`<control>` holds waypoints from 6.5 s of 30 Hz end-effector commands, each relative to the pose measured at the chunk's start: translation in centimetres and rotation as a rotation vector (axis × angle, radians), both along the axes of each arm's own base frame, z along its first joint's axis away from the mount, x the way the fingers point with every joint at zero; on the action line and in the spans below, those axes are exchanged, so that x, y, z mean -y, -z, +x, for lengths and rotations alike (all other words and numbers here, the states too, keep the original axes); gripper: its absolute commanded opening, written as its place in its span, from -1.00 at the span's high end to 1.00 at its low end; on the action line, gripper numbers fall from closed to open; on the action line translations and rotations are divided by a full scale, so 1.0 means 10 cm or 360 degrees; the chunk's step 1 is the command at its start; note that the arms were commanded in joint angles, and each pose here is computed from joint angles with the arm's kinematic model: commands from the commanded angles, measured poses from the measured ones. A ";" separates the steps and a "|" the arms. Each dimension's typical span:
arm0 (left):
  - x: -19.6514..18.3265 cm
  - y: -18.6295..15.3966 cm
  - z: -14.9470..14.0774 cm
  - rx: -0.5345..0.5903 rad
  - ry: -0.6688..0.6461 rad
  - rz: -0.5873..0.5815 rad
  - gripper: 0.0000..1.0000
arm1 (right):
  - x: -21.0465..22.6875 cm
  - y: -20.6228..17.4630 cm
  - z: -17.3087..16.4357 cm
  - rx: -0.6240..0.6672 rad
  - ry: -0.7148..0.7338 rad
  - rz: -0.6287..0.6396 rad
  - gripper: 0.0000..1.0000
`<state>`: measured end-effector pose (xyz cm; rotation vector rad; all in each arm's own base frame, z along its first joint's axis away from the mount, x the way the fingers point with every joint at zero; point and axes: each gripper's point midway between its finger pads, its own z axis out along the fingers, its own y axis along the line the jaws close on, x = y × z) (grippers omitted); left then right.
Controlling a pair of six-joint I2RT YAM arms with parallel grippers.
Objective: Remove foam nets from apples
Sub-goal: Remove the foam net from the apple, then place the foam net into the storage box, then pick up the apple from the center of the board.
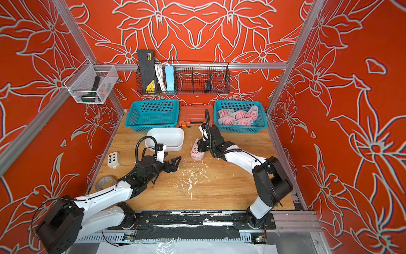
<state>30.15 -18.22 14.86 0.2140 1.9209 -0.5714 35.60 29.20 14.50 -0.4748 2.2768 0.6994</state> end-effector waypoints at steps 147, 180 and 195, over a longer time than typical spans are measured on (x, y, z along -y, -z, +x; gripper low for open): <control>1.28 0.20 0.18 -0.0245 0.0580 0.0238 -0.95 | 1.33 -0.16 -0.95 0.0689 0.0269 0.0131 -0.96; 1.68 0.79 0.62 -0.0325 0.0566 0.0414 -0.30 | 1.34 -0.15 -0.92 0.0771 0.0314 0.0180 -0.95; 0.56 -0.95 1.94 0.0074 0.0079 0.0203 -0.11 | 1.33 -0.06 -0.87 0.0704 0.0348 0.0184 -0.95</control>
